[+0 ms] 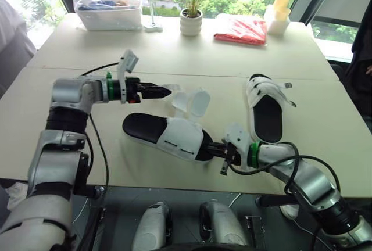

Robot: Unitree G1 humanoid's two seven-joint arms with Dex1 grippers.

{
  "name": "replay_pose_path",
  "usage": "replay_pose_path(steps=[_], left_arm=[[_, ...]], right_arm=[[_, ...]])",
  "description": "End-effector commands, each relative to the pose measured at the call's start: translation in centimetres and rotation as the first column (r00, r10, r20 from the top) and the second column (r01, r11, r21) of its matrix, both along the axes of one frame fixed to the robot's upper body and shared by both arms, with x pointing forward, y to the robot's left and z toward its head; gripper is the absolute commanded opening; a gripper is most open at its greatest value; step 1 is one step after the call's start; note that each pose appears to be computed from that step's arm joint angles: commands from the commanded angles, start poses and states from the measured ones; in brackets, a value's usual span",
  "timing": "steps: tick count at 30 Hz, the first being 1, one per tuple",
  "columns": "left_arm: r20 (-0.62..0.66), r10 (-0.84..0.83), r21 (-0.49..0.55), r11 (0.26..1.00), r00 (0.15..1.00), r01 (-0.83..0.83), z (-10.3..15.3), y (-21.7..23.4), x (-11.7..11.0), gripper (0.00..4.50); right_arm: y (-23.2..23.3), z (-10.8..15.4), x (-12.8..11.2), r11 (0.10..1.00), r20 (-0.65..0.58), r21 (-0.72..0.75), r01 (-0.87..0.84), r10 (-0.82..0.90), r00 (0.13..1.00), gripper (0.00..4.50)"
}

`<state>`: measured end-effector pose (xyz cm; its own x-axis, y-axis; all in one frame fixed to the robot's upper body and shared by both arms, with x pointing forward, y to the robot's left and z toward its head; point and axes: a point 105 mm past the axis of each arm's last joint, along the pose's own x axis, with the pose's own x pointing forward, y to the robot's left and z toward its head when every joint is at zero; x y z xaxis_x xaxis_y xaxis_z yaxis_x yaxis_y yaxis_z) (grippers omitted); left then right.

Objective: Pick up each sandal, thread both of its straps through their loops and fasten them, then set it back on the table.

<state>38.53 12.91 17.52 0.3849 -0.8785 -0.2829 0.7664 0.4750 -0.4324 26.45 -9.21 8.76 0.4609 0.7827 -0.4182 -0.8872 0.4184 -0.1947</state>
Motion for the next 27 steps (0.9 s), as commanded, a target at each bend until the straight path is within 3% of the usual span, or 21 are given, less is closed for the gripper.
replay_pose_path(steps=[1, 11, 15, 20, 21, 25, 27], left_arm=[[-0.080, -0.011, 0.010, 1.000, 0.997, 0.012, -0.3, -2.2, 0.7, 4.50], [-0.203, -0.111, -0.011, 0.994, 0.973, 0.111, -1.1, -5.7, 0.4, 4.50], [-0.199, -0.103, -0.035, 0.995, 0.975, 0.098, -0.9, -5.8, 0.8, 2.83], [-0.177, -0.084, -0.069, 0.995, 0.981, 0.073, -0.1, -5.4, 1.3, 0.30], [-0.160, -0.095, -0.095, 0.992, 0.982, 0.081, 0.5, -5.3, 1.3, 0.06], [-0.046, -0.185, -0.165, 0.971, 0.982, 0.175, 2.6, -5.1, 0.7, 0.06], [0.128, -0.307, -0.145, 0.935, 0.943, 0.324, 3.9, -5.1, -0.6, 0.06]], right_arm=[[-0.7, -1.4, -0.1, 0.999, -0.037, -0.044, 0.024, -0.026, 0.999, 0.04], [-0.7, -1.8, -0.1, 0.998, -0.028, -0.048, 0.036, -0.037, 0.999, 0.04], [-0.6, -1.8, -0.1, 0.998, -0.027, -0.049, 0.036, -0.037, 0.999, 0.00], [-0.8, -1.9, -0.1, 0.998, -0.027, -0.053, 0.037, -0.038, 0.999, 0.00], [-0.9, -2.0, -0.2, 0.998, -0.028, -0.058, 0.035, -0.037, 0.999, 0.00], [-0.9, -2.1, -0.3, 0.998, -0.030, -0.063, 0.030, -0.032, 0.999, 0.00], [-0.9, -2.2, -0.3, 0.998, -0.032, -0.064, 0.029, -0.031, 0.999, 0.00]])
